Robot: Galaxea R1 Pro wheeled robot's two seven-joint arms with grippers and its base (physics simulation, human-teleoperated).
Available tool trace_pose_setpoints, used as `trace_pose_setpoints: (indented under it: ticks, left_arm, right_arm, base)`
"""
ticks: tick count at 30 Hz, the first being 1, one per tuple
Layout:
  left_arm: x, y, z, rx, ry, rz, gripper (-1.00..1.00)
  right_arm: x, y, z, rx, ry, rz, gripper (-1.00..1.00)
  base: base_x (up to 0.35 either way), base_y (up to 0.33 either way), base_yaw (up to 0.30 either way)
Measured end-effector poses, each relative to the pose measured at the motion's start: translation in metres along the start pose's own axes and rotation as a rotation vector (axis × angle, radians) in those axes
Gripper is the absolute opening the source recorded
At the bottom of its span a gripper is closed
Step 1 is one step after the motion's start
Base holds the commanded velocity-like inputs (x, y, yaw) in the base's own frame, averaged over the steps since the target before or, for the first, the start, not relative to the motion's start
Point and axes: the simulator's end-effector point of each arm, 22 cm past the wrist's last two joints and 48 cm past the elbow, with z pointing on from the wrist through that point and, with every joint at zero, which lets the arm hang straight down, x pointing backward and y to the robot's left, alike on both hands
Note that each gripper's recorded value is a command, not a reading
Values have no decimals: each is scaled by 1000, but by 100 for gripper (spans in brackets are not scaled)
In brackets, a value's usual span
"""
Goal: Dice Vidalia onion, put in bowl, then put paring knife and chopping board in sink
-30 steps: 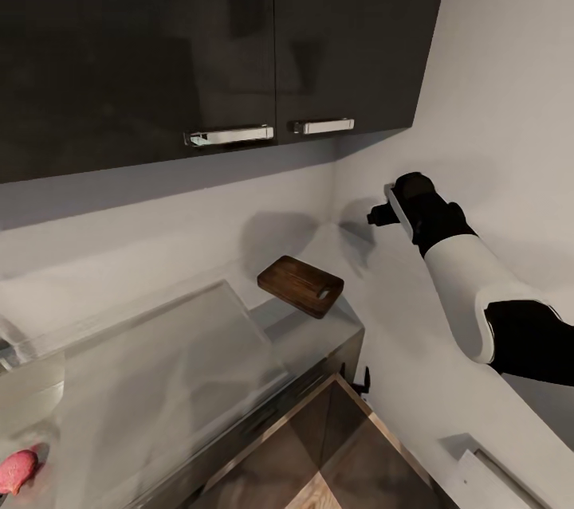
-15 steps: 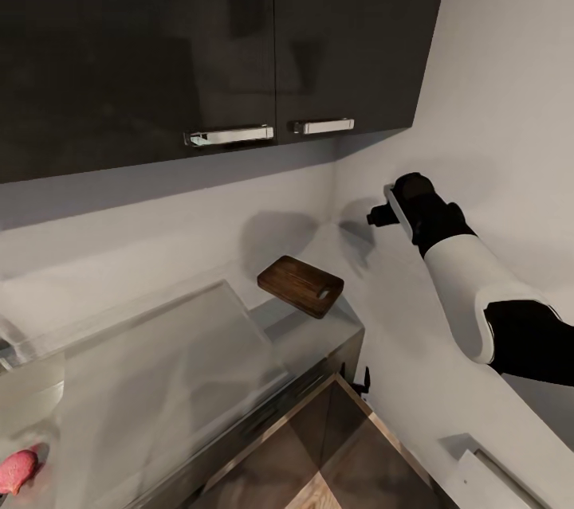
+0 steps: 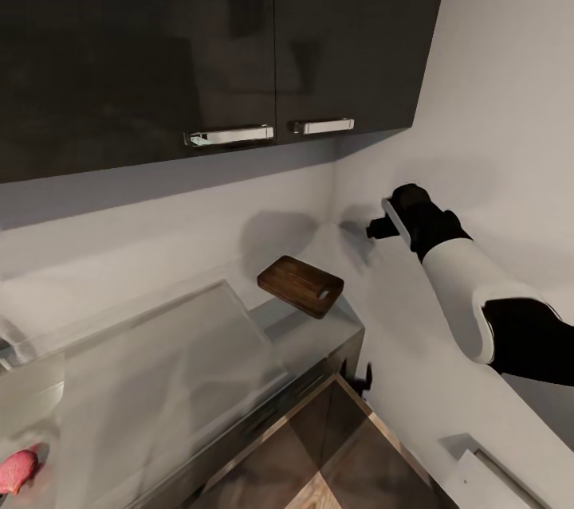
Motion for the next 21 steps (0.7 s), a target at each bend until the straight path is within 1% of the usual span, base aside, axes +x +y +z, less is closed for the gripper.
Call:
trace_pose_setpoints:
  ticks: [2, 5, 7, 8, 9, 10, 14, 21]
  left_arm:
    - [0, 0, 0, 0, 0, 0, 100]
    - [0, 0, 0, 0, 0, 0, 100]
    - [0, 0, 0, 0, 0, 1, 100]
    - [0, 0, 0, 0, -1, 1, 100]
    - [0, 0, 0, 0, -1, 1, 100]
    - [0, 0, 0, 0, 0, 0, 100]
    - [0, 0, 0, 0, 0, 1, 100]
    - [2, 0, 0, 1, 4, 0, 100]
  right_arm:
    - [8, 4, 7, -8, 14, -4, 100]
    - [13, 11, 14, -32, 12, -8, 100]
    - [20, 27, 23, -90, 6, -12, 100]
    - [21, 30, 25, -102, 4, -13, 100]
    - [22, 38, 27, -134, -3, -16, 100]
    - [22, 42, 27, -149, -7, -17, 100]
    - [22, 45, 28, -169, -13, -16, 100]
    - [23, 46, 31, -174, -12, -16, 100]
  base:
    - [0, 0, 0]
    - [0, 0, 0]
    - [0, 0, 0]
    - [0, 0, 0]
    - [0, 0, 0]
    - [0, 0, 0]
    - [0, 0, 0]
    - [0, 0, 0]
